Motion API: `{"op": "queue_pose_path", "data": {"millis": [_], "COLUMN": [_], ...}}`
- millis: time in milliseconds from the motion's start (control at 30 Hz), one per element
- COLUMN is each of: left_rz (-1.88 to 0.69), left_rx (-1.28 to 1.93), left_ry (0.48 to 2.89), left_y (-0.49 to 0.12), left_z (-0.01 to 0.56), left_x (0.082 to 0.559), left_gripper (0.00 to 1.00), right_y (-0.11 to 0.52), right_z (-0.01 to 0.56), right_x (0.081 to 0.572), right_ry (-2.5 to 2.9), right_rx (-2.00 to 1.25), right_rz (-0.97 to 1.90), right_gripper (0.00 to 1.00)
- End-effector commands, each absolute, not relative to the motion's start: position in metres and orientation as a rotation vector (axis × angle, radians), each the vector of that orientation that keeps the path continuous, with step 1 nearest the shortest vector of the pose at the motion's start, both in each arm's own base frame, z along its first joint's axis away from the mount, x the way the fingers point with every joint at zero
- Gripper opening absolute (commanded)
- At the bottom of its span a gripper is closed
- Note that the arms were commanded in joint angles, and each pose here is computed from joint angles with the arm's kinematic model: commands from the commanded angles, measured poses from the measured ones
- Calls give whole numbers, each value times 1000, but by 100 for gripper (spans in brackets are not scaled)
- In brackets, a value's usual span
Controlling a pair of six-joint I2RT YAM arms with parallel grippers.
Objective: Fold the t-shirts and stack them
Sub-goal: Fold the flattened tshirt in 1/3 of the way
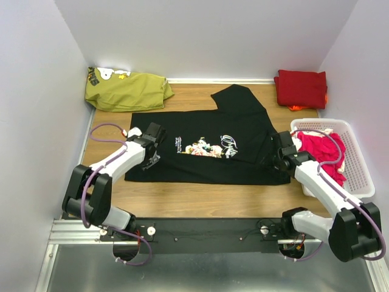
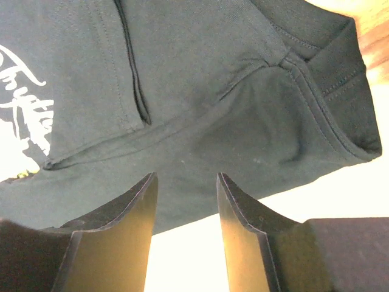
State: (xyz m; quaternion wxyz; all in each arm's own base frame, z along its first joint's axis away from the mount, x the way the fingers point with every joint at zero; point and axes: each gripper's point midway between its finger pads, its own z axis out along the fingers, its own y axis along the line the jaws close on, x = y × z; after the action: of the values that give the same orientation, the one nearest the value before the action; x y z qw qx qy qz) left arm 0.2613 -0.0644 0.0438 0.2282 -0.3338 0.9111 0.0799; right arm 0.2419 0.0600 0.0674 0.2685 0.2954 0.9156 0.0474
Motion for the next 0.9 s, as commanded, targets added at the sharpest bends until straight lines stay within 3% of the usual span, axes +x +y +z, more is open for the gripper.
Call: {"op": "queue_pose_path", "data": {"millis": [0,267,867], "left_rz": [117,-30,-77], "left_rx": [-852,-763,-677], "left_ry": [2384,2239,2284], "left_y": [-72,-75,-88], "left_z": [74,101,83], "left_x": [286,301,307], "left_gripper": [43,61,64], "right_y": [65,84,97], "right_z": [56,44,26], "right_x": [257,278,294], "right_ry": [2466,2444,2448], "right_rx": [757,704,666], "right_rz": [130,208,145], "right_gripper": [49,33,43]}}
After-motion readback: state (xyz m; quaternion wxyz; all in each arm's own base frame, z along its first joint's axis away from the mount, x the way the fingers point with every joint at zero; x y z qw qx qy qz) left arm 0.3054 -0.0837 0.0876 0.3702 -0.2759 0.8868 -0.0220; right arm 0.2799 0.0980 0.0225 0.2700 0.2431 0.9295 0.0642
